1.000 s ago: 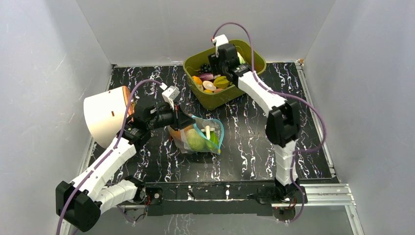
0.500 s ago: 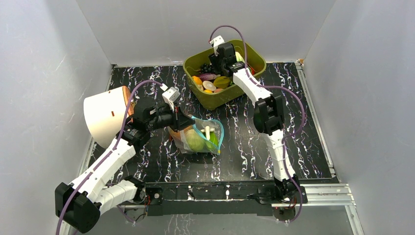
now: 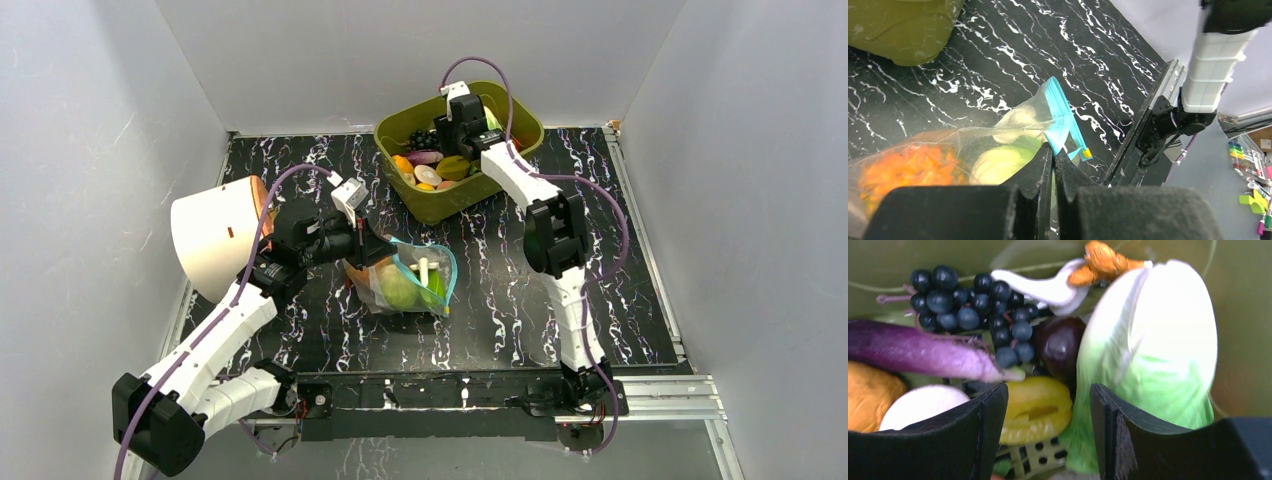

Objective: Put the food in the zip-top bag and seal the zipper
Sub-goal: Move the bin to the center of the board.

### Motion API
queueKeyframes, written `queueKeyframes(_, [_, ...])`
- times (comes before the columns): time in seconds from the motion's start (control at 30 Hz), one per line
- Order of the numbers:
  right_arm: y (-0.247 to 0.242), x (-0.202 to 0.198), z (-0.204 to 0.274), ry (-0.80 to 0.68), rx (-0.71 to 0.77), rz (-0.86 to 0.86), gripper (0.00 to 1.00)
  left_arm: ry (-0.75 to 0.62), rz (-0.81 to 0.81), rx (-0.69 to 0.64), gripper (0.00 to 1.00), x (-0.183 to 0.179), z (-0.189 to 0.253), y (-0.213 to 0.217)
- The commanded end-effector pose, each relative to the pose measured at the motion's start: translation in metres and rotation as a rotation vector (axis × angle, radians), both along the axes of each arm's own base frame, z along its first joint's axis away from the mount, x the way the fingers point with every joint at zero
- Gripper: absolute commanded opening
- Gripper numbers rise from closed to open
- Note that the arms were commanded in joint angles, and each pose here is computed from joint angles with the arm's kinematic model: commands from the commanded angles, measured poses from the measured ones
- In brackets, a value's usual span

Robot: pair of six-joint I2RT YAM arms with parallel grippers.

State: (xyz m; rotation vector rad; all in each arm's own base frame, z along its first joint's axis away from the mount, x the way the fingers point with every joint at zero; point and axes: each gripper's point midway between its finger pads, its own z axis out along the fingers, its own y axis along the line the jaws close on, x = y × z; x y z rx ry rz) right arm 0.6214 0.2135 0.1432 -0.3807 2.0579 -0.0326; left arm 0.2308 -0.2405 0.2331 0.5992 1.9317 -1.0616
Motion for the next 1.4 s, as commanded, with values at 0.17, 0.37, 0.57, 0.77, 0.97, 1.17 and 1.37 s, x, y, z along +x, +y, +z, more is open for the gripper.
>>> queueKeyframes(0.17, [-0.043,-0.064,0.140,-0.147,0.359,-0.329,0.58,-0.111,0.078,0.005,0.00,0.002,0.035,0.014])
queueKeyframes(0.37, [-0.062,-0.099,0.139,-0.067,0.519,-0.551,0.59,-0.109,0.091,0.000,0.00,-0.003,0.031,0.019])
queueKeyframes(0.57, [-0.063,-0.124,0.119,0.006,0.729,-0.706,0.58,-0.112,0.088,-0.029,0.00,-0.009,0.020,0.019])
queueKeyframes(0.77, [-0.064,-0.134,0.083,0.090,0.787,-0.846,0.54,-0.125,0.075,-0.001,0.00,-0.011,0.017,0.021])
queueKeyframes(0.97, [-0.064,-0.132,0.054,0.126,0.784,-0.905,0.51,-0.135,0.085,0.007,0.00,-0.012,0.016,0.024])
queueKeyframes(1.17, [-0.061,-0.126,0.029,0.153,0.718,-0.878,0.37,-0.137,0.080,0.015,0.00,-0.012,0.015,0.024])
queueKeyframes(1.37, [-0.074,-0.133,0.019,0.137,0.607,-0.861,0.23,-0.155,0.082,0.016,0.00,-0.012,0.017,0.026])
